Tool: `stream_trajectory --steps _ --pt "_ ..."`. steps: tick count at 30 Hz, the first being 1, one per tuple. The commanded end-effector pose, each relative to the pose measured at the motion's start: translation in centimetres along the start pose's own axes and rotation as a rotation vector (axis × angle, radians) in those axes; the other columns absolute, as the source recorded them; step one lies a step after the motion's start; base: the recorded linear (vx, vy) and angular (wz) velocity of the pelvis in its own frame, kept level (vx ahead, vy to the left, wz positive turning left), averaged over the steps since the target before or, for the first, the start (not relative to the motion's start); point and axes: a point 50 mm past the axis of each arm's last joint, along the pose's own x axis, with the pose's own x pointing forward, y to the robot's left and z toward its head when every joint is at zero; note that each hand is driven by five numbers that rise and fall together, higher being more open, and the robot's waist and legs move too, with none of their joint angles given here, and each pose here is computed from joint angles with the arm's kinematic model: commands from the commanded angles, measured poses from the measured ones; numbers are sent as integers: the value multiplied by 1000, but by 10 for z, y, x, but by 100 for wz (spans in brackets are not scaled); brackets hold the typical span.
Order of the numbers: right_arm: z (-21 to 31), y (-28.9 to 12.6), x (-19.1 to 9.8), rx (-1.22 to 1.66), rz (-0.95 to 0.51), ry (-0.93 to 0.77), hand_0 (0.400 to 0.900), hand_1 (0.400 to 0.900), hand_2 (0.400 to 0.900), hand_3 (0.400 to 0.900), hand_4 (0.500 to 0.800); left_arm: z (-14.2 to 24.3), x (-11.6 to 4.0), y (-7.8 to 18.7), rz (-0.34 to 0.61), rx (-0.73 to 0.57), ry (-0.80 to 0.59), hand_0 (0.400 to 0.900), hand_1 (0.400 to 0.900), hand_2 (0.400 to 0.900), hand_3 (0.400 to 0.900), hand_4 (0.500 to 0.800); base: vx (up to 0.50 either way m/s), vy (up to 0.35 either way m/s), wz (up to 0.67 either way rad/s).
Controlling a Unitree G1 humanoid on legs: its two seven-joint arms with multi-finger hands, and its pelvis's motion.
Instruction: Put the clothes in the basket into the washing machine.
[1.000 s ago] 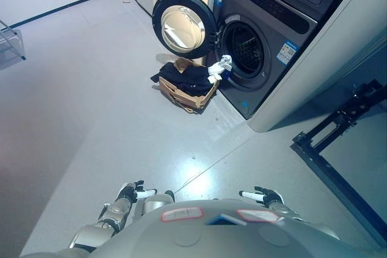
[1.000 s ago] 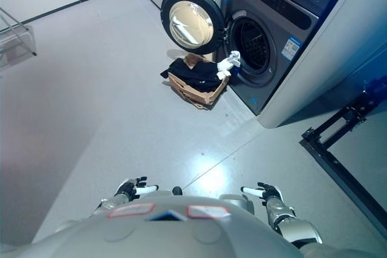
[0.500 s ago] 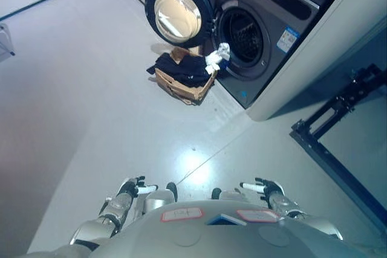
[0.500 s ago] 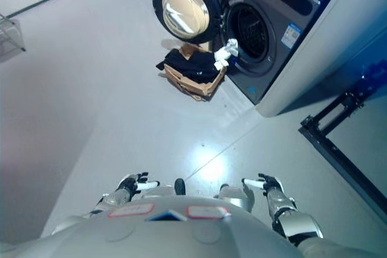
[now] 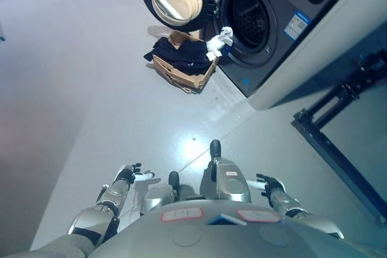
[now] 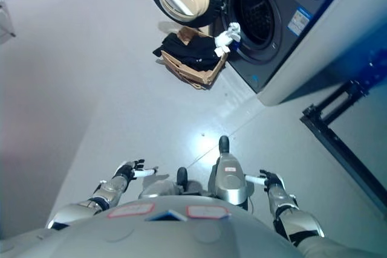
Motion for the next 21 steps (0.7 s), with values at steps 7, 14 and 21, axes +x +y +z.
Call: stream_trajectory --steps 7,14,21 --pt "41 -20 3 22 -79 -138 900 900 900 900 800 27 3 8 38 -65 -101 900 900 900 900 800 338 -256 5" --pt "54 -14 3 36 -85 -189 900 900 900 900 800 12 1 8 57 -72 -62 900 900 900 900 800 398 -12 -34" --pt "53 -8 3 17 -67 -191 900 900 900 900 800 1 0 2 37 -70 -20 900 900 900 900 800 483 137 -47"
